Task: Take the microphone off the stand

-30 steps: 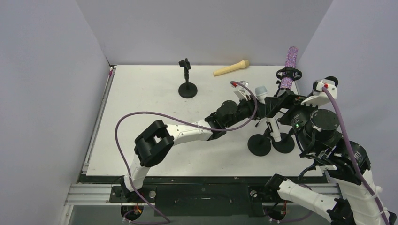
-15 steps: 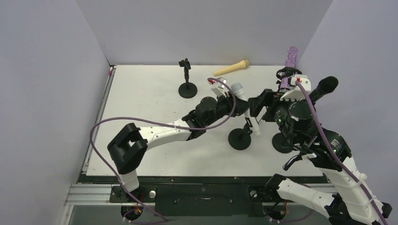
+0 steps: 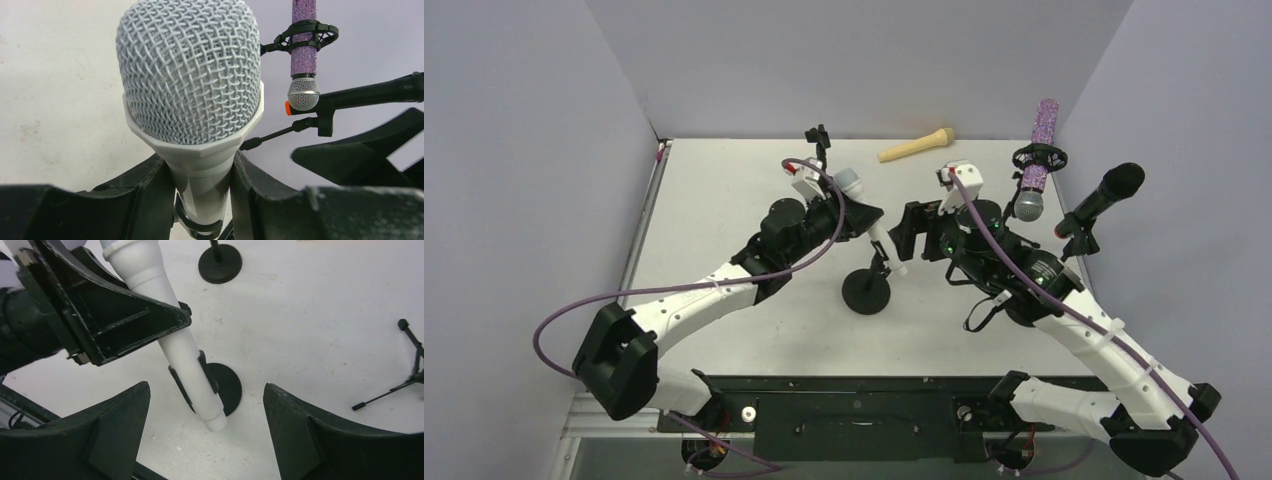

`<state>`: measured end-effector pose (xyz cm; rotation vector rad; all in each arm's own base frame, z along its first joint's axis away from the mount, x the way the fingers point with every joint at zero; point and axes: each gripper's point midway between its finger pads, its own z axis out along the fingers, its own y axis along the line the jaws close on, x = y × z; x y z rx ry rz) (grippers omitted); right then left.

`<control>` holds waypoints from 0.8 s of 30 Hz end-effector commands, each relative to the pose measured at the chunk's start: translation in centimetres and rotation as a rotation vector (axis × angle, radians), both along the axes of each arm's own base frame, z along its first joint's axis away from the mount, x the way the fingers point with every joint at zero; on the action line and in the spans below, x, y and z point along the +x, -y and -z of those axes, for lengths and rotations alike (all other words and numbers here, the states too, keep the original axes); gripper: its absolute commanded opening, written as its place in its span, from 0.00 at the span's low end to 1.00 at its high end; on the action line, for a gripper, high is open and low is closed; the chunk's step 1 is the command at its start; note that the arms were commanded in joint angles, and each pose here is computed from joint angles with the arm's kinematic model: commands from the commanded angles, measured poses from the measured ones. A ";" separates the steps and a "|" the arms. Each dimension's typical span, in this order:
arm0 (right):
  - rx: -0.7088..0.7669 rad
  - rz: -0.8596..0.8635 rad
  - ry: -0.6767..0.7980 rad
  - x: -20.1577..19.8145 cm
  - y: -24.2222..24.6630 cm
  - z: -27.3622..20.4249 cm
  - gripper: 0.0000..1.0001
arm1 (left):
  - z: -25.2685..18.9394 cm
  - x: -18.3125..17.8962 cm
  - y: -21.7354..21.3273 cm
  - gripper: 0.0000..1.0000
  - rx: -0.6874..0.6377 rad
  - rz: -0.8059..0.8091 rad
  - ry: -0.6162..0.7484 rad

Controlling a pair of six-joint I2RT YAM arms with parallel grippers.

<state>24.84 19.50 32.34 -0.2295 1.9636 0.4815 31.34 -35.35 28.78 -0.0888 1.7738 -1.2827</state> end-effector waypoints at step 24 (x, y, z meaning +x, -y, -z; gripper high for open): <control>-0.207 -0.324 0.045 0.9 -13.3 6.3 0.77 | -4.2 -2.3 -7.9 0.00 -0.167 0.089 0.062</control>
